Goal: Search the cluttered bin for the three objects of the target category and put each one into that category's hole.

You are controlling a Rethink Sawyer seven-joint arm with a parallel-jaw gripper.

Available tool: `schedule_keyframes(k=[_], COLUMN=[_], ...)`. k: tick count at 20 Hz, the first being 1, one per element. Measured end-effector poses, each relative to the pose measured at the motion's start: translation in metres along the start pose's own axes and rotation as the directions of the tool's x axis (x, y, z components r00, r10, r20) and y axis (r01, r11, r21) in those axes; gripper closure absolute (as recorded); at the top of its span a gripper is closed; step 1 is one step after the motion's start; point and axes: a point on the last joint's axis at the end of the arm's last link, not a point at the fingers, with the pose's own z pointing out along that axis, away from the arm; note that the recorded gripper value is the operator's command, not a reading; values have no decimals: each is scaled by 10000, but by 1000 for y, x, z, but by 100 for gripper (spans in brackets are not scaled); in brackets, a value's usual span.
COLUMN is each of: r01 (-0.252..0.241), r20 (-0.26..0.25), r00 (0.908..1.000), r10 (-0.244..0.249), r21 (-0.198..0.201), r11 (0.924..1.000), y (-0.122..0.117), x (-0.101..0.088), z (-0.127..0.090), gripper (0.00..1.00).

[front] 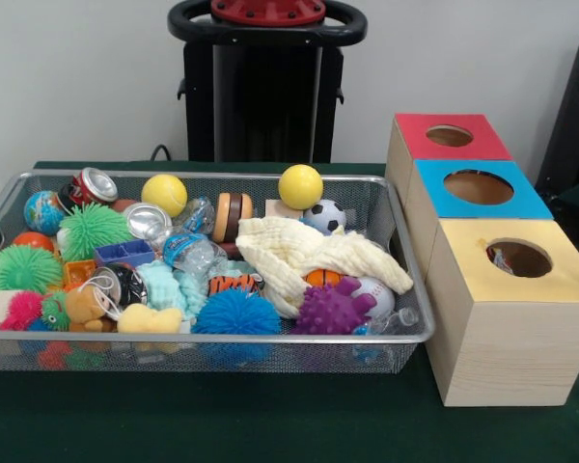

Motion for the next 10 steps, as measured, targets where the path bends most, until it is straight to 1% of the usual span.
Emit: schedule_keyframes(k=[4, 7, 10], r01=[-22, 60, 128], r20=[-20, -4, -18], r00=[10000, 10000, 9999], r10=[22, -60, -128], r21=[-100, -142, -149], r11=[9999, 9999, 9998], y=[-3, -7, -10], x=[-9, -16, -19], z=[-1, -1, -1], gripper=[100, 100, 100])
